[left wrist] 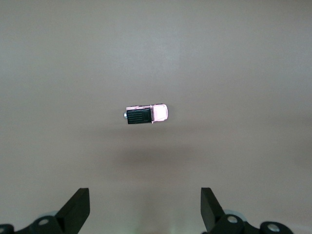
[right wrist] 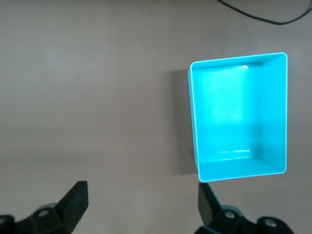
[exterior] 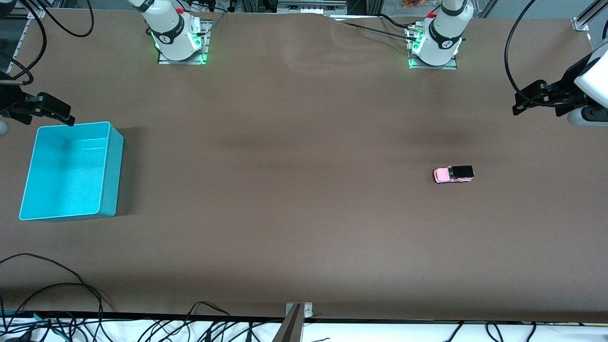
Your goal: Wind and store pink jeep toy
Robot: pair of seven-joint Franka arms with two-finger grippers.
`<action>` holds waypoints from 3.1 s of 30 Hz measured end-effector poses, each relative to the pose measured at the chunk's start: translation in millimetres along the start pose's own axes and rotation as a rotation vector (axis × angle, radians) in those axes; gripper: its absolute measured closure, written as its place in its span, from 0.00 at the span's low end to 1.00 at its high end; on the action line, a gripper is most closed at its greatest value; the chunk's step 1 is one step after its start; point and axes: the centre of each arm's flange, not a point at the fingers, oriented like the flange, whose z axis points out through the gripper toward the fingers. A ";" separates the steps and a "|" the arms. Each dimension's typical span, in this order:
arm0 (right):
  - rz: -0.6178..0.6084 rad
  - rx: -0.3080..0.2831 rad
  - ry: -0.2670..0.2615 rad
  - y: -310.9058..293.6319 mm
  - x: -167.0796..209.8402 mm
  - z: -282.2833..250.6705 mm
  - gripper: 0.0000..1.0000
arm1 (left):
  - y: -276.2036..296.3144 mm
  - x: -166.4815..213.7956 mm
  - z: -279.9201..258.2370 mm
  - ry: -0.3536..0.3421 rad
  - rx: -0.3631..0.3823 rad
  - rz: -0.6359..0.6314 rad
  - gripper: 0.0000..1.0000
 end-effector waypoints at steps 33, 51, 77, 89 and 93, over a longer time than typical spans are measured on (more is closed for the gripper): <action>0.000 0.000 -0.001 -0.2 -0.1 0.1 0.00 | -20.5 12.0 32.4 -0.052 0.000 -0.037 0.00; -0.001 0.000 0.002 -0.6 -0.9 -1.4 0.00 | -24.3 30.4 102.8 0.002 -0.001 -0.044 0.00; -0.001 0.002 -0.009 -0.8 -2.1 0.0 0.00 | -25.6 23.3 243.9 0.068 0.002 -0.047 0.00; -0.002 0.002 -0.011 -0.8 -2.0 1.0 0.00 | -24.6 21.3 305.0 0.076 0.006 -0.045 0.00; -0.003 0.002 -0.013 -0.8 -1.5 2.1 0.00 | -22.1 22.1 320.6 0.053 0.008 -0.037 0.00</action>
